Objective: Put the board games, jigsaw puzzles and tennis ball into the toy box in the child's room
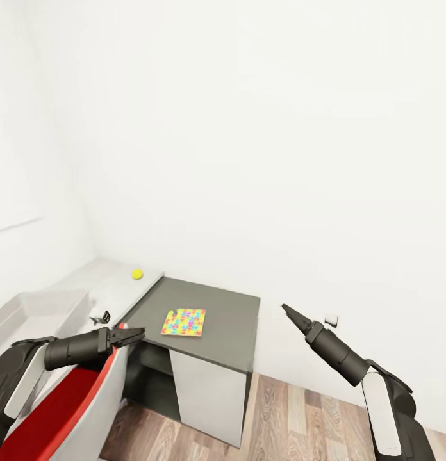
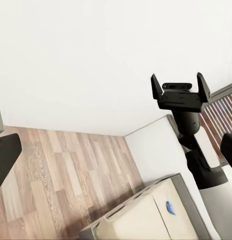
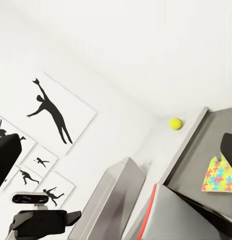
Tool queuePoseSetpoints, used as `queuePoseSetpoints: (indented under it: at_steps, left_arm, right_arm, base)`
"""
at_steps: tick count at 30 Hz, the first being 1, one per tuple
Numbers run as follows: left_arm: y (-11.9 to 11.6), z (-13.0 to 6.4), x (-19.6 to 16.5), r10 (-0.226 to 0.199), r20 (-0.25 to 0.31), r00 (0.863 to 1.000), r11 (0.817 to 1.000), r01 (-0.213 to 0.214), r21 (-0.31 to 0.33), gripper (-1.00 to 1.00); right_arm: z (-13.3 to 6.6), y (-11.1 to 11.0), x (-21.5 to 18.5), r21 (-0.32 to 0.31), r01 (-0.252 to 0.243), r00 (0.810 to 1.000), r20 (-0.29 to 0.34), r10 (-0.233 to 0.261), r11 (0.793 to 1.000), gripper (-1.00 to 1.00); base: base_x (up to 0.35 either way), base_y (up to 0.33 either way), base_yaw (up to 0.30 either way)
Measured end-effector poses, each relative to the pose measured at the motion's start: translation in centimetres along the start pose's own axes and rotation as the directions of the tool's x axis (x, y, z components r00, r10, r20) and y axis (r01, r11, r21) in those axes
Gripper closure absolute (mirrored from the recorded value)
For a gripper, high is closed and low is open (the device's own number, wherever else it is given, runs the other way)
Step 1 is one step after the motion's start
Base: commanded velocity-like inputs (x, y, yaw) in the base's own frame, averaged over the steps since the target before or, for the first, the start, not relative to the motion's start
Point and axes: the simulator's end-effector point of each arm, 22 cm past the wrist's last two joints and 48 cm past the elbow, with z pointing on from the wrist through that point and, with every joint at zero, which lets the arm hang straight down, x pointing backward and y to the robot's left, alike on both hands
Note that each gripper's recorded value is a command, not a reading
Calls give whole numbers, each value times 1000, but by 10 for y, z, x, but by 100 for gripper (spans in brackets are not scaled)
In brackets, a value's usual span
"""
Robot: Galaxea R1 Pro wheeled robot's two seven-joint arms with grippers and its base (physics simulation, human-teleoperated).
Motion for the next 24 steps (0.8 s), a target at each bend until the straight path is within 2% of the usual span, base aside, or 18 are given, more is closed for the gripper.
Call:
queuePoseSetpoints:
  at_steps: [24]
  left_arm:
    - [0,0,0,2,0,1000,1000,-2,0,-100]
  right_arm:
    - [-11,-10,-11,26,-9,999,36,8,1000,-100]
  base:
    - [0,0,-277]
